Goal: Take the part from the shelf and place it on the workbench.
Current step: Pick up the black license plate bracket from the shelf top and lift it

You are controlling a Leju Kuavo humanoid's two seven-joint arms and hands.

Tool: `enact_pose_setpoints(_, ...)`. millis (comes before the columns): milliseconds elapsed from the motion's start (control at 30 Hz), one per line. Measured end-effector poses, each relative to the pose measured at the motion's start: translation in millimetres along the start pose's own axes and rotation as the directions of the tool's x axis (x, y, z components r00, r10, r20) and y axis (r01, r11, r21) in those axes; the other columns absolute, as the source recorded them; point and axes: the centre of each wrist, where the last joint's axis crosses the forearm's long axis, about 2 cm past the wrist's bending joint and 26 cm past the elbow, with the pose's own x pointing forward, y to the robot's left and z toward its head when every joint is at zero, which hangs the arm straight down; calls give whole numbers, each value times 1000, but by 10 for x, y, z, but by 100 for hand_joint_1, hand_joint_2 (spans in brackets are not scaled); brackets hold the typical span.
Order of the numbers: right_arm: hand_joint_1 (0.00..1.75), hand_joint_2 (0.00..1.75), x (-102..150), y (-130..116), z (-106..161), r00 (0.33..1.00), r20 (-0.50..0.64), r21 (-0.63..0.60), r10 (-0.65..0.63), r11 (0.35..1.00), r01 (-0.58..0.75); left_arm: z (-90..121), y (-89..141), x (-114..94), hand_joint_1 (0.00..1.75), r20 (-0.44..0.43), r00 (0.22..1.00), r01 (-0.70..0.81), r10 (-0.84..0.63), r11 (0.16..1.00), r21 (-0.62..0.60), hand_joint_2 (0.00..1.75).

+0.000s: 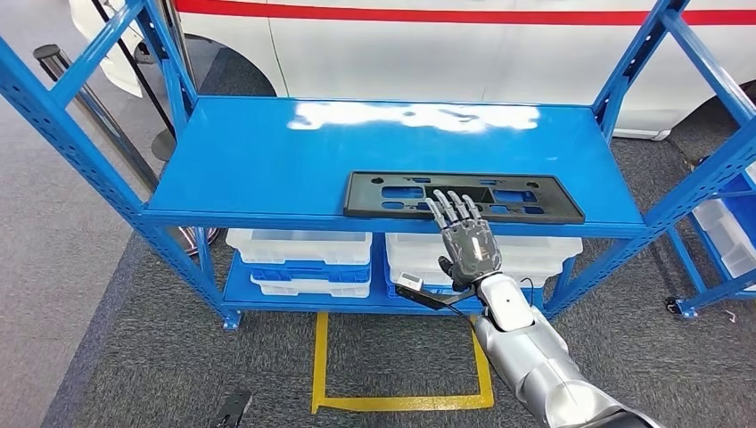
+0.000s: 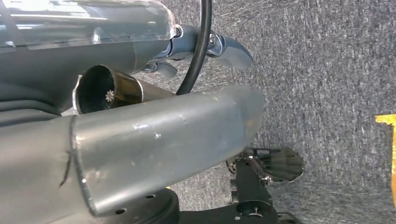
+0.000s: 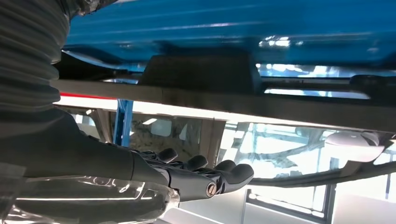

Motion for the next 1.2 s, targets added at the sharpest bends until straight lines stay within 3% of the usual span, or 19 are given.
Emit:
enact_pose_setpoints(1033,0,175,56,21,19,1000,4,3,-25,1000,25,0,-2,-8,0,-3,1000,6,-6,1000,-3,0)
enact_pose_setpoints(1167,168,175,51,25,24,999,8,4,-33,999,33,-1,-1,8,0,23,1000,8,-8,1000,-19,0)
enact_pose_setpoints(1200,171,175,49,29,30,999,9,5,-36,999,36,-1,0,6,0,27,1000,9,-8,1000,-23,0)
